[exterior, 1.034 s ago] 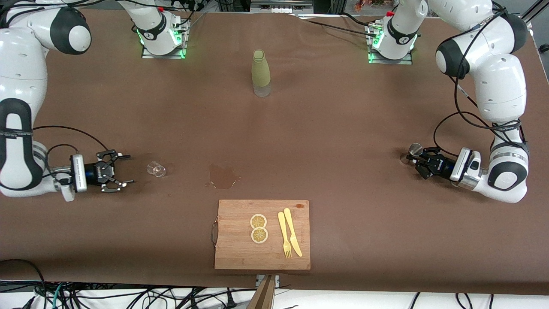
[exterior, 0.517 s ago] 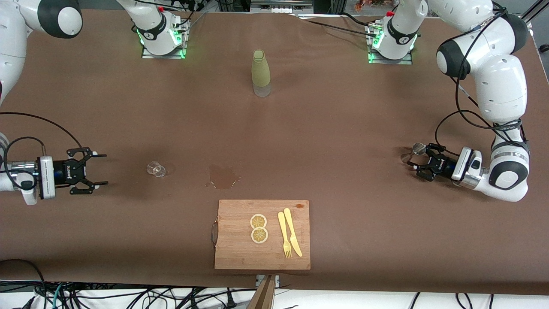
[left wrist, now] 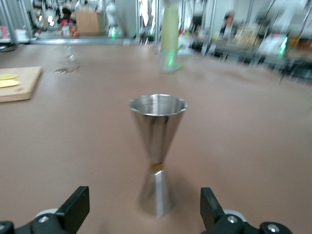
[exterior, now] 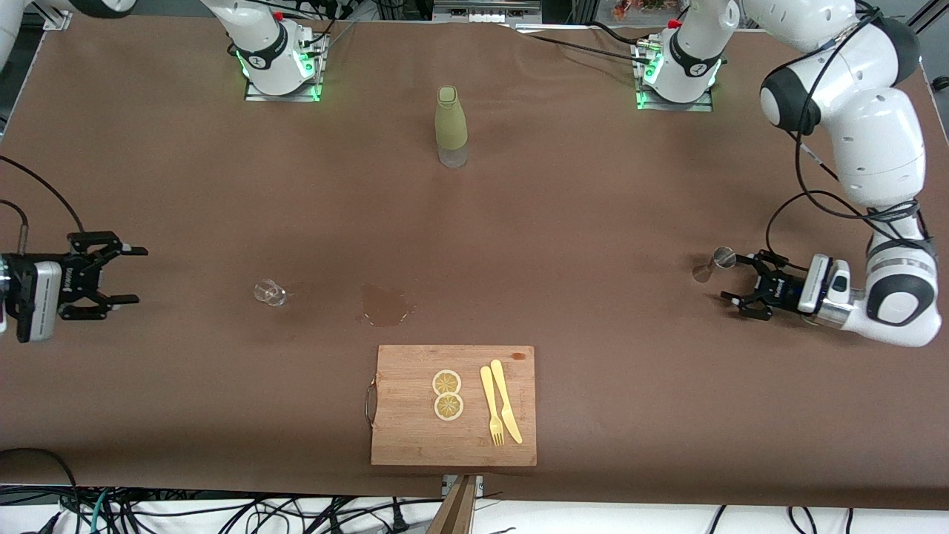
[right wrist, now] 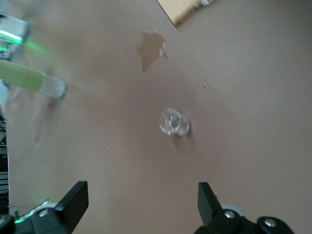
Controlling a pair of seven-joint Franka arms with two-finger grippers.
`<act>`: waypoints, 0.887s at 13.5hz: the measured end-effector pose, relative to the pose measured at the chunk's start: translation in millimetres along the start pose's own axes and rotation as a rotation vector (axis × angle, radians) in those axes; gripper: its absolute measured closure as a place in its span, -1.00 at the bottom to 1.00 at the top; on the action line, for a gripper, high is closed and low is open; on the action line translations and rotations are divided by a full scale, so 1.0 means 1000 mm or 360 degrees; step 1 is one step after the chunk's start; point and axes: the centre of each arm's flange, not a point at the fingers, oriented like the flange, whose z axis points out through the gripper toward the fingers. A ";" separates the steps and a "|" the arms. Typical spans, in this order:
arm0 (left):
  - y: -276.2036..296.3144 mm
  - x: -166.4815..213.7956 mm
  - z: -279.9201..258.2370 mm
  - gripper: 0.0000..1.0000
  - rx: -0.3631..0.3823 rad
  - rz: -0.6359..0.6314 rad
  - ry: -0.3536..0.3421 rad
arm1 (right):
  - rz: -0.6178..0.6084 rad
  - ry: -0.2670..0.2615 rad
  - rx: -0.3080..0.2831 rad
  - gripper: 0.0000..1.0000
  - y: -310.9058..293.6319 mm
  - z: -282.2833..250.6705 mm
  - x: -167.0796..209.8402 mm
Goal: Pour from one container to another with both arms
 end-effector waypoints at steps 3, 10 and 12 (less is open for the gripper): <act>-0.017 0.093 -0.092 -1.00 0.0076 0.0151 -0.0447 | 0.0363 -0.0104 -0.0150 -1.00 -0.043 -0.028 0.030; -0.038 0.343 -0.166 -1.00 0.0311 0.0027 -0.1226 | 0.1174 -0.0280 -0.0470 -1.00 -0.117 -0.045 0.081; -0.034 0.402 -0.159 -1.00 0.0368 -0.0143 -0.1371 | 0.1372 -0.0286 -0.0540 -1.00 -0.146 -0.052 0.094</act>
